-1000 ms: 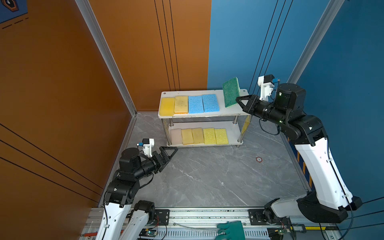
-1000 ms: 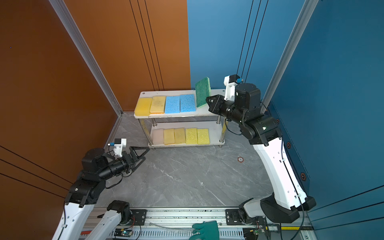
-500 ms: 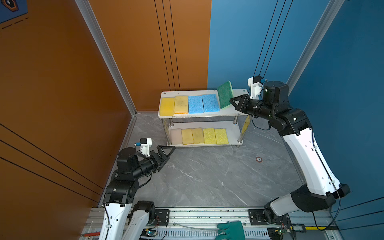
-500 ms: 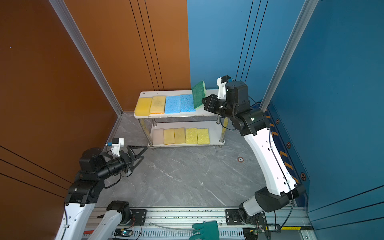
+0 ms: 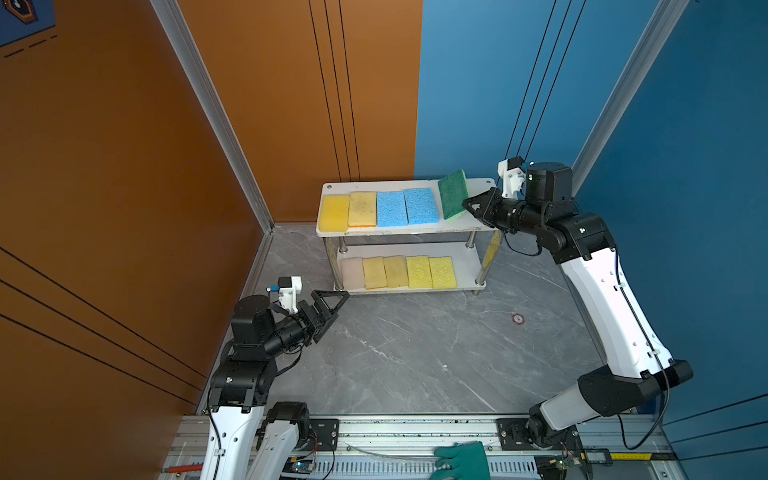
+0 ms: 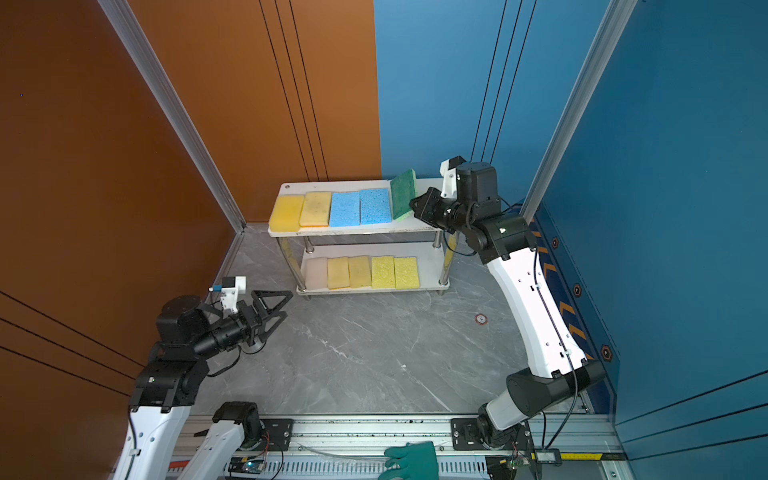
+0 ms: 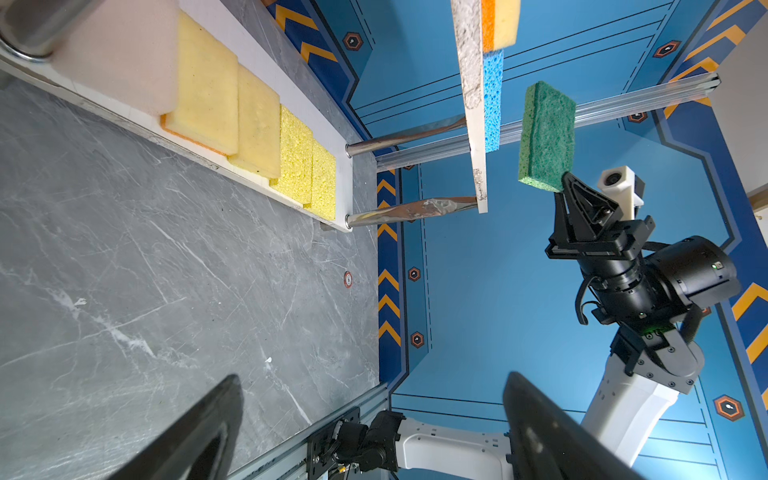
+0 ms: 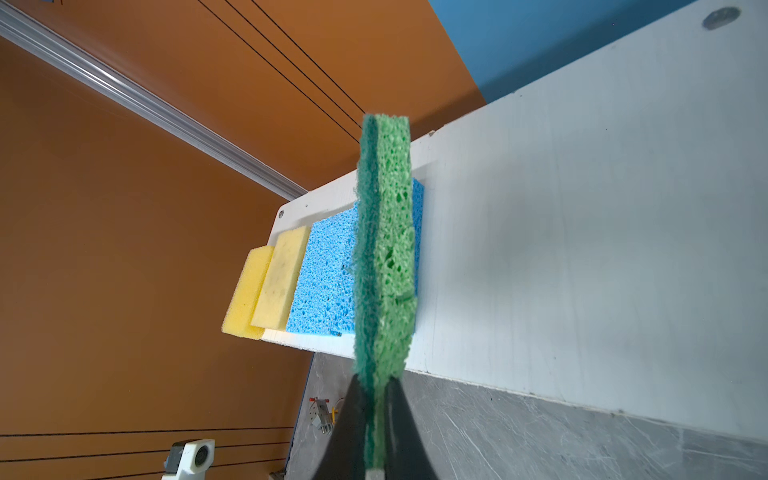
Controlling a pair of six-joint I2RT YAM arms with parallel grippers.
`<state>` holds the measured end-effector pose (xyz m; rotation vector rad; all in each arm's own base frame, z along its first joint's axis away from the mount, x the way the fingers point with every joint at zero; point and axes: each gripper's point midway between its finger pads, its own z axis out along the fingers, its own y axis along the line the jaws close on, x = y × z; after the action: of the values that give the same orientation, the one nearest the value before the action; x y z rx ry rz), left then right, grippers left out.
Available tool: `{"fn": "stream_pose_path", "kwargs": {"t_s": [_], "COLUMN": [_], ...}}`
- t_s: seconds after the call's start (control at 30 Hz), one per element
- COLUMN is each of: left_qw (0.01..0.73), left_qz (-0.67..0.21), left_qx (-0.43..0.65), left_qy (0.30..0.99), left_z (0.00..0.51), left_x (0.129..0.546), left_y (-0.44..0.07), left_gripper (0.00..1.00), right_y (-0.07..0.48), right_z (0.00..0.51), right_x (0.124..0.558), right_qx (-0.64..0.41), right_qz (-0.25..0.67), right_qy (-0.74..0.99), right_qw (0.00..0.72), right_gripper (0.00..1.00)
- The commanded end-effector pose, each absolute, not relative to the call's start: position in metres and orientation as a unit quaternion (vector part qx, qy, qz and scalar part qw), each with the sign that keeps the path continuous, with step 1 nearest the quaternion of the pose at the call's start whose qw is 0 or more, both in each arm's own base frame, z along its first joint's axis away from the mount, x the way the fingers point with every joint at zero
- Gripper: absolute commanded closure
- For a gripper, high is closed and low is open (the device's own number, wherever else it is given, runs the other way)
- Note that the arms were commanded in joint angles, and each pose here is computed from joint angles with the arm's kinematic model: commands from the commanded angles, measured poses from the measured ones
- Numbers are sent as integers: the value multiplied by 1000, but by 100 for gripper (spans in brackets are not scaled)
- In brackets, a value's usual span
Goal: Place and organize the cleaning sponges onto the shelf
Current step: 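Lower the green pad onto the top shelf beside the blue sponges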
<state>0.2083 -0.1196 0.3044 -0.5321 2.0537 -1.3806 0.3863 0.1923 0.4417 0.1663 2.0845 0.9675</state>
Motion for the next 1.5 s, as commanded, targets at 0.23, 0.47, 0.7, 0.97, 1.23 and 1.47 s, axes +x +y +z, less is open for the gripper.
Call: {"fn": "stream_pose_path", "kwargs": {"t_s": [0.23, 0.47, 0.7, 0.97, 1.23, 1.47], "left_qw": [295, 294, 291, 288, 287, 286], "left_qz": [-518, -517, -515, -514, -513, -514], "left_qx": [-199, -204, -210, -220, -223, -225], "left_qy": [778, 778, 778, 777, 778, 777], "left_z": [297, 295, 292, 289, 286, 286], "left_x": [207, 209, 210, 211, 212, 211], "left_y": [-119, -117, -116, -114, -113, -113], "left_gripper": [2, 2, 2, 2, 2, 2], "right_y": [188, 186, 185, 190, 189, 188], "right_z": [428, 424, 411, 403, 399, 404], "right_x": [404, 411, 420, 426, 428, 424], "right_qx": [98, 108, 125, 126, 130, 132], "right_qz": [428, 452, 476, 493, 495, 503], "right_qy": [814, 804, 798, 796, 797, 794], "right_qw": [381, 370, 349, 326, 320, 315], "right_gripper": [91, 91, 91, 91, 91, 89]}}
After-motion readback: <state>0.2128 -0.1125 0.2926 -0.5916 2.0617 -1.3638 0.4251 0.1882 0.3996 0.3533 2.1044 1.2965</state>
